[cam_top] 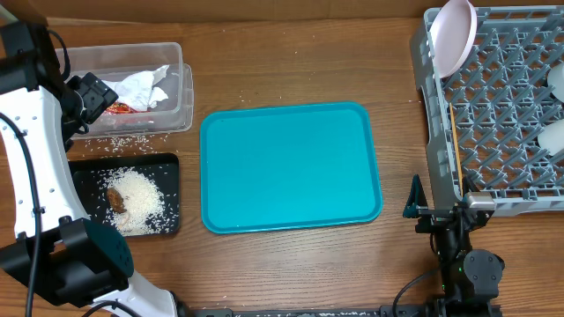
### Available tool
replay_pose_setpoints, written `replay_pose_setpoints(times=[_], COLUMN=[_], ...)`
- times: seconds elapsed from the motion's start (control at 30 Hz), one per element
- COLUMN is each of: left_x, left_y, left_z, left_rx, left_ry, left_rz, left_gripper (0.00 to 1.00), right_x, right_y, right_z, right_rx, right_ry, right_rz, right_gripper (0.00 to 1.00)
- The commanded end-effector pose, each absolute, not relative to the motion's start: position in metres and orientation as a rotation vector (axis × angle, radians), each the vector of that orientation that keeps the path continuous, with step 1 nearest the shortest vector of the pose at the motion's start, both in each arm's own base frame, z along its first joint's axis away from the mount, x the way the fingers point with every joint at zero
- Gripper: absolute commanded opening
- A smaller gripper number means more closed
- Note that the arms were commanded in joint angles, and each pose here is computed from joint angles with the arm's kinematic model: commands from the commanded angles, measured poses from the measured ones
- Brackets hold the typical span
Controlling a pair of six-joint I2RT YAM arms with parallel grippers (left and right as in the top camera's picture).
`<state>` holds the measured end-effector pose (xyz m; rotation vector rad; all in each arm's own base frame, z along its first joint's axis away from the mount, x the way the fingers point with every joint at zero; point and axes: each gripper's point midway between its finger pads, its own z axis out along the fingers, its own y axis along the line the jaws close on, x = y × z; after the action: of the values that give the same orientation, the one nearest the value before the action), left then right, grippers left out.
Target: Sort waste into correct bins and load items into the dishwasher
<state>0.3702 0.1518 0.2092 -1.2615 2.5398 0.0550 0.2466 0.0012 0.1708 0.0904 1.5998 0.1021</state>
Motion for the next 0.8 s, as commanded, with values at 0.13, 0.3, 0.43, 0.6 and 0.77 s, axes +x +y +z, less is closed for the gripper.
replay_pose_setpoints(times=[0.13,0.3,0.43,0.6,0.77], left_x=[0.37,0.358,0.336,0.318,0.303], left_y=[0.151,0.143,0.134,0.126,0.115], left_z=[0.216,0.212,0.207,0.204,0.198], left_rx=[-1.254,-1.261,-1.294,-1.224,-1.086], left_ry=[2.521,2.587,2.679,2.775,2.768], left_rz=[0.062,0.049,0.064,0.087,0.118], left_gripper=[1.0,1.0,1.0,1.0,1.0], right_x=[0.246,0.246,0.246,0.246,0.246], right_y=[0.0,0.0,0.0,0.0,0.0], right_z=[0.17,0.17,0.17,0.17,0.17], right_rx=[0.088,0.088,0.088,0.088,0.088], right_ry=[1.592,1.592,1.592,1.592,1.592], right_rz=[0.094,0.094,0.094,0.094,0.094], right_gripper=[1.0,1.0,1.0,1.0,1.0])
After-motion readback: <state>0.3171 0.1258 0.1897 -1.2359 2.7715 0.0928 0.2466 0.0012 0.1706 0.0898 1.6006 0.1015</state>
